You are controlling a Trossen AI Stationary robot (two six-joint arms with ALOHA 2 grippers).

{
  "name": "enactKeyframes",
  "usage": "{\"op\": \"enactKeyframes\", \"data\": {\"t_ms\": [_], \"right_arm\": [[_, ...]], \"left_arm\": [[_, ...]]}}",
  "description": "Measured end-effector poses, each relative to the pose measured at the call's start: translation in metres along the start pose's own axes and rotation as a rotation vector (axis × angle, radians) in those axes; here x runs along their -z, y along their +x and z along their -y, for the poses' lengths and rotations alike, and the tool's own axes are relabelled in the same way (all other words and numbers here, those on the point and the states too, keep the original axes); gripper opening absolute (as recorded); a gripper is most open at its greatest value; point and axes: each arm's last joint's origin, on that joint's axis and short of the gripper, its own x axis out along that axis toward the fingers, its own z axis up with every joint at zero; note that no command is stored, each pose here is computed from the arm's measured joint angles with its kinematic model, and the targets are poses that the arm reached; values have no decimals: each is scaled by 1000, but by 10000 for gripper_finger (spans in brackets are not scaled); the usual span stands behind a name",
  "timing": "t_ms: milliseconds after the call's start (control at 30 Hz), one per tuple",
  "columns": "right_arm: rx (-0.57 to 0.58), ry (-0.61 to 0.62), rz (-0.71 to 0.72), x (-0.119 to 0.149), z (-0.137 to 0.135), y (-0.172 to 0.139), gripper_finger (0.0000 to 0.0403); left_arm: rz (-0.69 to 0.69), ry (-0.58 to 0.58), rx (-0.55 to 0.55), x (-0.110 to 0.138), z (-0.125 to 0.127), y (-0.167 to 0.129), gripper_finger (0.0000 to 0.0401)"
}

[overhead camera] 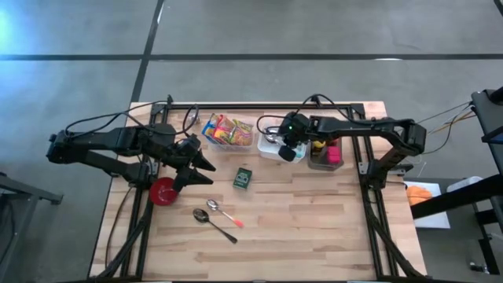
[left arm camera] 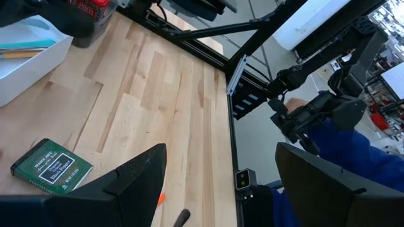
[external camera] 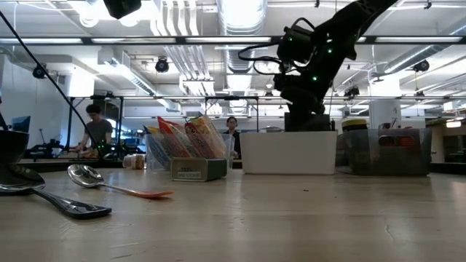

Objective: Pick & Place Food Item
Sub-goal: Put the light blue spoon into the white bin

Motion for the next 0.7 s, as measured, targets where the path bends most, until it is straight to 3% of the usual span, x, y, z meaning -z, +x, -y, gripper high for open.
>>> {"op": "enactKeyframes", "data": {"t_ms": [400, 700], "right_arm": [[-28, 95, 9, -5, -1, 1, 20], [-34, 81, -124, -13, -7, 31, 20]], "left_arm": [[0, 0, 0, 0, 0, 0, 299], [-4, -1, -2, 0, 0, 0, 299]]}}
